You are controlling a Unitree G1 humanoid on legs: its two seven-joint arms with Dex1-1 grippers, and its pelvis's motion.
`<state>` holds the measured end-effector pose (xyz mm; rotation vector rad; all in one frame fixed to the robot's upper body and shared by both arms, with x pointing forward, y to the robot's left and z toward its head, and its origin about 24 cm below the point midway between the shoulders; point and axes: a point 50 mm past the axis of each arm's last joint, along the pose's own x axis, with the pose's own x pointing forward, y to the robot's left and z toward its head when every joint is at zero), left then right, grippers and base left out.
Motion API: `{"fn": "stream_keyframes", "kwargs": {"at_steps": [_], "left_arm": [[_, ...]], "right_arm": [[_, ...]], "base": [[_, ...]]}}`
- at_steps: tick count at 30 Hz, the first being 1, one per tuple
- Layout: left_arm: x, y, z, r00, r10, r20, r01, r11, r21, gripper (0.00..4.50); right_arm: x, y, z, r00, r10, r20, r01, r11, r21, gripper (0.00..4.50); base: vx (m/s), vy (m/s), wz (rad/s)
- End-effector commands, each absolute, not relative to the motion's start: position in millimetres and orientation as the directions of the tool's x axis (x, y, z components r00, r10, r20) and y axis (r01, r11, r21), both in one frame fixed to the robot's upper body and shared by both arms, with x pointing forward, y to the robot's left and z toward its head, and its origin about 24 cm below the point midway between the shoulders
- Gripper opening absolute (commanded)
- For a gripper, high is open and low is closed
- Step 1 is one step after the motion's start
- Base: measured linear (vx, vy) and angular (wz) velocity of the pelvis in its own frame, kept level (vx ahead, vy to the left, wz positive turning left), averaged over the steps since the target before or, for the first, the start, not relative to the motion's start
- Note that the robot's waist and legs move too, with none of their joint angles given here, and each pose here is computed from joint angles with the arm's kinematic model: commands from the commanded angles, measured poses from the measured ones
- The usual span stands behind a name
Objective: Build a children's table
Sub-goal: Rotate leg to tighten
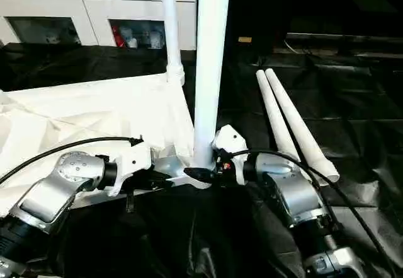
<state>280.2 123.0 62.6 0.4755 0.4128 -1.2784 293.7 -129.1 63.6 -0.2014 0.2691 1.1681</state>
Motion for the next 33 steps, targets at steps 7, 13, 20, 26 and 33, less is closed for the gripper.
{"fn": "stream_keyframes", "kwargs": {"at_steps": [7, 13, 20, 26, 33], "left_arm": [[313, 101, 71, 0.527, -0.697, -0.487, 0.843, 0.502, 0.193, 0.00], [317, 81, 72, 0.586, -0.670, -0.455, 0.804, 0.552, 0.222, 0.00], [312, 76, 75, 0.556, -0.707, -0.438, 0.830, 0.503, 0.241, 0.00], [303, 86, 73, 0.490, -0.751, -0.442, 0.872, 0.434, 0.229, 0.00], [292, 99, 73, 0.378, -0.808, -0.451, 0.925, 0.322, 0.200, 0.00]], "right_arm": [[305.0, -104.0, 26, 0.557, 0.745, -0.367, -0.774, 0.626, 0.095, 2.70], [320.0, -73.8, 21, 0.670, 0.647, -0.363, -0.644, 0.750, 0.149, 2.70], [328.5, -67.8, 32, 0.674, 0.680, -0.288, -0.665, 0.729, 0.165, 3.49], [325.0, -81.9, 37, 0.601, 0.745, -0.291, -0.763, 0.643, 0.068, 3.86], [309.4, -106.0, 44, 0.427, 0.853, -0.300, -0.891, 0.454, 0.022, 3.86]], "base": [[0.000, 0.000, 0.00], [0.000, 0.000, 0.00], [0.000, 0.000, 0.00], [0.000, 0.000, 0.00], [0.000, 0.000, 0.00]]}}
